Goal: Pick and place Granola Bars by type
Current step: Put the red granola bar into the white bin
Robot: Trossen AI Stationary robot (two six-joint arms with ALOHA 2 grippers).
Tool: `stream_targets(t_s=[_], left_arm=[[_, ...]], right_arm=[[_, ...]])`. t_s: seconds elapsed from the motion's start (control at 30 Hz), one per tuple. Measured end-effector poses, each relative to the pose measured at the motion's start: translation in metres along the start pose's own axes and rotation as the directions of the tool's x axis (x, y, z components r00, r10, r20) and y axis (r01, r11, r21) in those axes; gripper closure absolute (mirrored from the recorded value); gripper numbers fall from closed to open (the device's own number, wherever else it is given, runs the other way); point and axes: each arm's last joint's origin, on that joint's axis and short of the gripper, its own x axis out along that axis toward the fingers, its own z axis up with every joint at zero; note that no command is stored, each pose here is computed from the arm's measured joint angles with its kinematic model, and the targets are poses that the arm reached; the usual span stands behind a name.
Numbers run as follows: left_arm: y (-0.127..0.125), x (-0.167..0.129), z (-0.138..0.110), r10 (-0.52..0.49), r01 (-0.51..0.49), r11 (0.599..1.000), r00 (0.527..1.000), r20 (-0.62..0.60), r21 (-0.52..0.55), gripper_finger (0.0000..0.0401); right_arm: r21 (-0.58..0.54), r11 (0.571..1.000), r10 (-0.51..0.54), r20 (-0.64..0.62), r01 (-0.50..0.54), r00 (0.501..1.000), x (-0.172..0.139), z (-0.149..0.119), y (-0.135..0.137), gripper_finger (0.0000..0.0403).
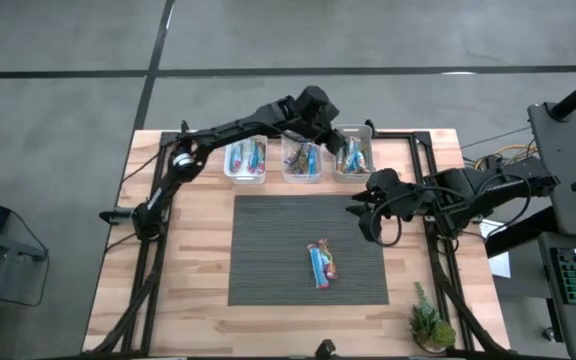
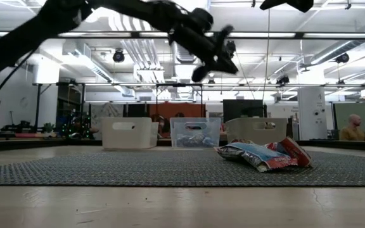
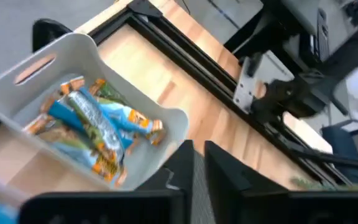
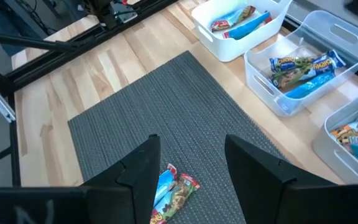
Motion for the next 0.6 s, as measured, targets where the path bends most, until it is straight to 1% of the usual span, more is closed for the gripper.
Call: stream_targets(t_s=[0.07,0.17,0.27,0.33,0.47,0.53,0.6], left_arm=[[-0.01,-0.019,0.004,0.003,-0.003,1.0,1.0,-0.002,0.028,0.0395],[-0.027,-0.048,0.009,0.012,-0.012,0.998,1.0,0.008,0.069,0.04],[-0.049,-0.079,0.013,0.03,-0.035,0.994,0.999,0.046,0.107,0.04],[-0.066,-0.101,0.014,0.035,-0.049,0.987,0.995,0.091,0.151,0.0401],[-0.097,-0.138,0.003,0.037,-0.064,0.974,0.992,0.123,0.219,0.0401],[-0.109,-0.156,-0.006,0.032,-0.062,0.97,0.991,0.128,0.236,0.0401],[-0.12,-0.17,-0.017,0.006,-0.043,0.966,0.989,0.147,0.255,0.0401]], right_arm=[[-0.011,1.0,0.0,0.001,0.0,1.0,0.0,0.0,0.0,0.0232],[-0.017,1.0,0.001,0.001,-0.001,1.0,0.0,0.0,0.0,0.0232],[-0.029,1.0,0.002,0.002,-0.002,1.0,0.0,0.0,0.0,0.0232],[-0.035,0.999,0.003,0.005,-0.003,1.0,0.0,0.0,0.0,0.0232],[-0.057,0.998,0.011,0.014,-0.01,1.0,0.0,0.001,0.001,0.0232],[-0.066,0.998,0.021,0.025,-0.019,0.999,0.0,0.003,0.002,0.0232],[-0.071,0.997,0.024,0.029,-0.022,0.999,0.0,0.003,0.003,0.0232]])
